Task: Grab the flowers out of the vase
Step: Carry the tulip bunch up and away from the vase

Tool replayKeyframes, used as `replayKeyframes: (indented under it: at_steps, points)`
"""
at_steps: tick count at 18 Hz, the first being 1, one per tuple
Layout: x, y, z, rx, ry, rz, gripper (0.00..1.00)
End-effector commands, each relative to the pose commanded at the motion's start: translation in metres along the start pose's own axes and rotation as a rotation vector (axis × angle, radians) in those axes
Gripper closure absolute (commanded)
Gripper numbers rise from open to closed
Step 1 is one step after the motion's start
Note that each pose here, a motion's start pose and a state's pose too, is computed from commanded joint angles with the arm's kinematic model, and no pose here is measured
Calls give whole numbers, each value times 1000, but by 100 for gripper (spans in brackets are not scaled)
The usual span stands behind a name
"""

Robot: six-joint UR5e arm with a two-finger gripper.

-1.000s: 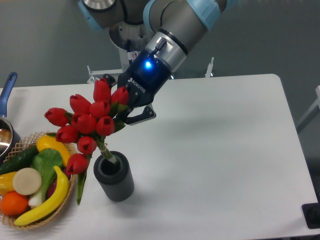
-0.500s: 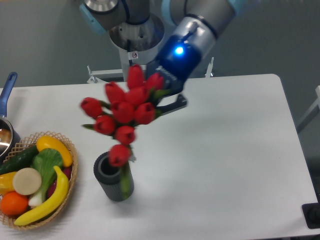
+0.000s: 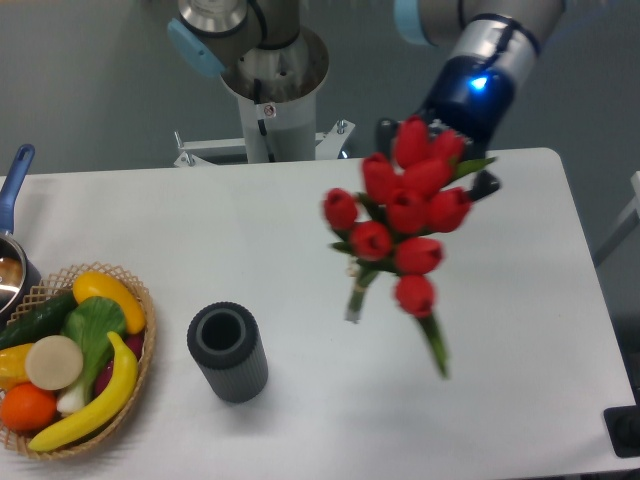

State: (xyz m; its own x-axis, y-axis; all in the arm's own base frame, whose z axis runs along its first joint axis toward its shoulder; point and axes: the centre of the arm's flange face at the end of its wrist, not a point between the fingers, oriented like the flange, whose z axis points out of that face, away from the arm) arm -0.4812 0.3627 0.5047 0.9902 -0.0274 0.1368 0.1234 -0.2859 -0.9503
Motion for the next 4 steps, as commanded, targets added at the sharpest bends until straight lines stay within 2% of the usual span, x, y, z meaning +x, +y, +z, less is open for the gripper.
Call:
replayKeyframes:
  at_steps: [4]
  points:
    - [-4, 14, -4, -4, -8, -16, 76]
